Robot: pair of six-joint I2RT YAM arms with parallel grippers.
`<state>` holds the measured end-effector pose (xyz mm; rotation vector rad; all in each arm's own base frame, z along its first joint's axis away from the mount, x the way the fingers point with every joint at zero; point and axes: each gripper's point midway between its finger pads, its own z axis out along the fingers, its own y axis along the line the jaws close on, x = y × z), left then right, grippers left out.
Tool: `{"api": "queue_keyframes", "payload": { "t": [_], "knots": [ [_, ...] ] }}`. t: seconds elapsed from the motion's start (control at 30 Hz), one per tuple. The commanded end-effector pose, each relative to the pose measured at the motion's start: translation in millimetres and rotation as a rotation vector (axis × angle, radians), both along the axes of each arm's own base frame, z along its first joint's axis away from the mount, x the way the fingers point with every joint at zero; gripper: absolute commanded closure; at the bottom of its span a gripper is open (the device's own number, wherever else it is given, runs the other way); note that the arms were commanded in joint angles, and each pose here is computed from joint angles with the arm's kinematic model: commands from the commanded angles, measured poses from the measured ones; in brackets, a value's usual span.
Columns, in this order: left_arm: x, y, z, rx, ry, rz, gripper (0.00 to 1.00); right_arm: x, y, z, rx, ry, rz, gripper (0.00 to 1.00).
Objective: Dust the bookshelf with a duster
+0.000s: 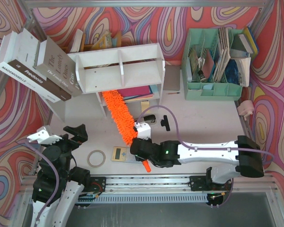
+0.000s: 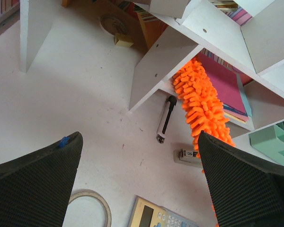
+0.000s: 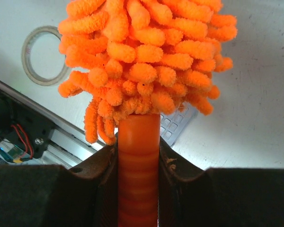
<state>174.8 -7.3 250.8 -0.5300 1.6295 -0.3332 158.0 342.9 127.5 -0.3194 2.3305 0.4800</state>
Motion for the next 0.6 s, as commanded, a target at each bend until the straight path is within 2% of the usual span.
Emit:
{"api": "queue_keyframes", "payload": {
  "t": [0.0, 0.1, 0.2, 0.47, 0.57],
  "knots": [
    [0, 2, -2, -0.001, -0.005, 0.01, 0.02, 13, 17, 67, 0.148, -0.108, 0.008, 1.0],
    [0, 2, -2, -0.001, -0.003, 0.009, 0.02, 11, 22, 98, 0.202, -0.15, 0.021, 1.0],
    [0, 2, -2, -0.001, -0.003, 0.01, 0.02, 3, 28, 106, 0.204, -0.164, 0.049, 1.0],
    [0, 2, -2, -0.001, -0.004, 0.009, 0.01, -10, 26, 24, 0.051, -0.055, 0.064, 1.0],
    [1, 1, -2, -0.001, -0.002, 0.007, 0.01, -11, 25, 9, 0.002, -0.038, 0.069, 1.0]
  ]
}}
